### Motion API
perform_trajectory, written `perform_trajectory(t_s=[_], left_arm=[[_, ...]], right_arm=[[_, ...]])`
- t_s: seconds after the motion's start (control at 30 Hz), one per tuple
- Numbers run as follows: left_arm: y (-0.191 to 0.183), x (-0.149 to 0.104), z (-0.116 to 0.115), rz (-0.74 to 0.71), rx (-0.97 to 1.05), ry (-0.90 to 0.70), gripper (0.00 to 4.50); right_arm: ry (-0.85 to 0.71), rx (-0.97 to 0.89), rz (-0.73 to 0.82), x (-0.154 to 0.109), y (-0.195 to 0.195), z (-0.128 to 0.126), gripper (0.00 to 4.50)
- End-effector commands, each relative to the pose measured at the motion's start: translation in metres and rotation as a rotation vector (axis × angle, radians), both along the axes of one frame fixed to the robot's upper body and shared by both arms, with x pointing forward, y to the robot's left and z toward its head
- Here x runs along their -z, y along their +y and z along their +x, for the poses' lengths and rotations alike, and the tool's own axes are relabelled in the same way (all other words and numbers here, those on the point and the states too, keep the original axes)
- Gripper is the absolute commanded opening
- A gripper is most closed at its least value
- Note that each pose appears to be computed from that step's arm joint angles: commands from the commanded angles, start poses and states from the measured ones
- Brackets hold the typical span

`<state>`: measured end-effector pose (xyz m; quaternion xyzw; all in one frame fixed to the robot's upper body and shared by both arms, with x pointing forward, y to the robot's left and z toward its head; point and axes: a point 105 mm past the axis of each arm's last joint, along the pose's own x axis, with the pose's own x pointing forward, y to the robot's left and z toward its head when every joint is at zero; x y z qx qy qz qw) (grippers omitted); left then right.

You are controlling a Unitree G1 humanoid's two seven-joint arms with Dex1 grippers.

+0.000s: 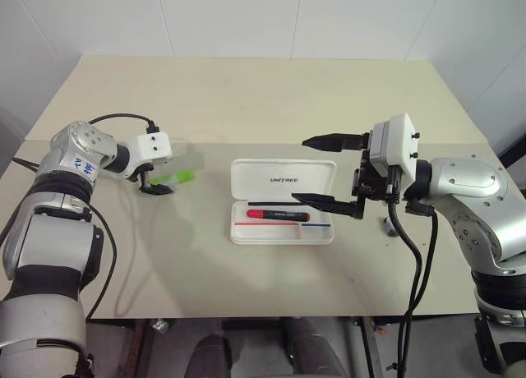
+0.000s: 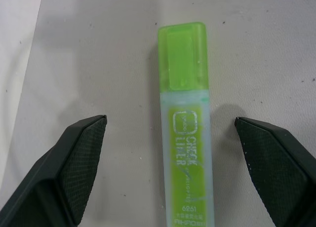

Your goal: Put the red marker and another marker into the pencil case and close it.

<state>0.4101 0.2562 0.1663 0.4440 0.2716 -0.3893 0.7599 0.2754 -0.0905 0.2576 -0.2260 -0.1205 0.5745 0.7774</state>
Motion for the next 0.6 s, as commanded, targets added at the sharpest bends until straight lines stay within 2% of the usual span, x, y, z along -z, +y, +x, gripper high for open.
perform_trajectory(t_s=[0.03, 0.33, 0.47, 0.6], left_arm=[[0.003, 0.012, -0.002, 0.04, -0.018, 0.053, 3.85], [0.0, 0.021, -0.006, 0.044, -0.004, 0.104, 1.09], [-0.003, 0.018, -0.004, 0.035, 0.01, 0.076, 1.09], [-0.003, -0.002, -0.001, 0.039, 0.048, 0.001, 1.09]], right_arm=[[-0.064, 0.011, 0.024, -0.014, -0.001, -0.004, 4.5], [-0.069, 0.025, 0.029, -0.015, -0.002, -0.004, 4.5], [-0.07, 0.029, 0.029, -0.015, -0.002, -0.003, 4.5], [-0.071, 0.036, 0.028, -0.015, -0.004, -0.003, 4.5]])
